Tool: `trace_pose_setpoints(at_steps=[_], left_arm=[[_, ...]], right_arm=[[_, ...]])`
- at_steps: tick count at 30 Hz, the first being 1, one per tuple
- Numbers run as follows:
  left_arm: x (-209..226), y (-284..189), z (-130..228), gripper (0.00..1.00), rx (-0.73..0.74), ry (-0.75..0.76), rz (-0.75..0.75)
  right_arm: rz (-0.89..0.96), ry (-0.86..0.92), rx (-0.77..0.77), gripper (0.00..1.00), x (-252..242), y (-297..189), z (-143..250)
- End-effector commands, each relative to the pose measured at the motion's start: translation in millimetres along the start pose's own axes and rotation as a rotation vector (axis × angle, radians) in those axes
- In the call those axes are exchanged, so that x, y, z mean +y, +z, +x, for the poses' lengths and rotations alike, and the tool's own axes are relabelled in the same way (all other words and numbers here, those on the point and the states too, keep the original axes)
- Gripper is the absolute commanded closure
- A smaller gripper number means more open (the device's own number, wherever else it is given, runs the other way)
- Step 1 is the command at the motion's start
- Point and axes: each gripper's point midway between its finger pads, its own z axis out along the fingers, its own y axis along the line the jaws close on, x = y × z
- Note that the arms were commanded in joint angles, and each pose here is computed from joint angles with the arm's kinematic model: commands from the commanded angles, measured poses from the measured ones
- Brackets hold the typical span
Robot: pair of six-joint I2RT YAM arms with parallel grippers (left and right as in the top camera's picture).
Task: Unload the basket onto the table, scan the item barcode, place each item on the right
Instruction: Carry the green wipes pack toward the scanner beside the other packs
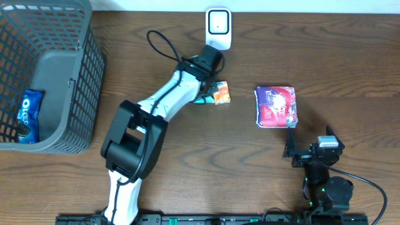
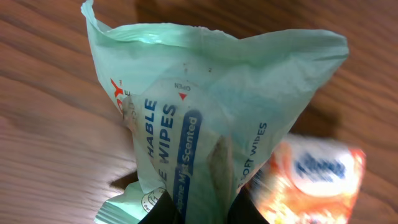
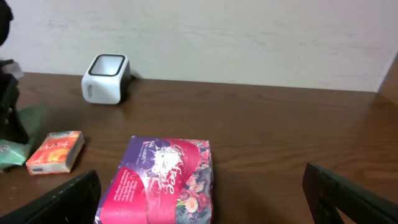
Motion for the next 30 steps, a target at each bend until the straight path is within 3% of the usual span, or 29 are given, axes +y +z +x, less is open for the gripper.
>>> trace_pose_setpoints(at_steps=[1, 3, 9, 15, 20, 25, 30], left_arm=[[-17, 6, 26, 0.86, 0.047, 0.027, 0.028], [-25, 5, 35, 0.72, 0.050, 0.052, 0.038], [-48, 1, 56, 0.72, 0.050, 0.140, 0.073], [-56, -12, 52, 0.72, 0.025, 0.206, 0.105], [-63, -44, 31, 0.68, -0.033, 0.219, 0.160], [-67, -107, -2, 0.50, -0.162, 0.345, 0.240], [-37, -191, -58, 0.49, -0.396, 0.337, 0.217]], right_arm=[[-0.010, -0.012, -0.001, 0.01, 2, 0, 1], [-0.010, -0.012, -0.001, 0.01, 2, 0, 0], [-0.010, -0.012, -0.001, 0.01, 2, 0, 1], [-0.010, -0.012, -0.001, 0.01, 2, 0, 1], [-0.010, -0.012, -0.001, 0.01, 2, 0, 1], [-0.010, -0.012, -0.001, 0.01, 2, 0, 1], [-0.010, -0.012, -0.001, 0.01, 2, 0, 1]])
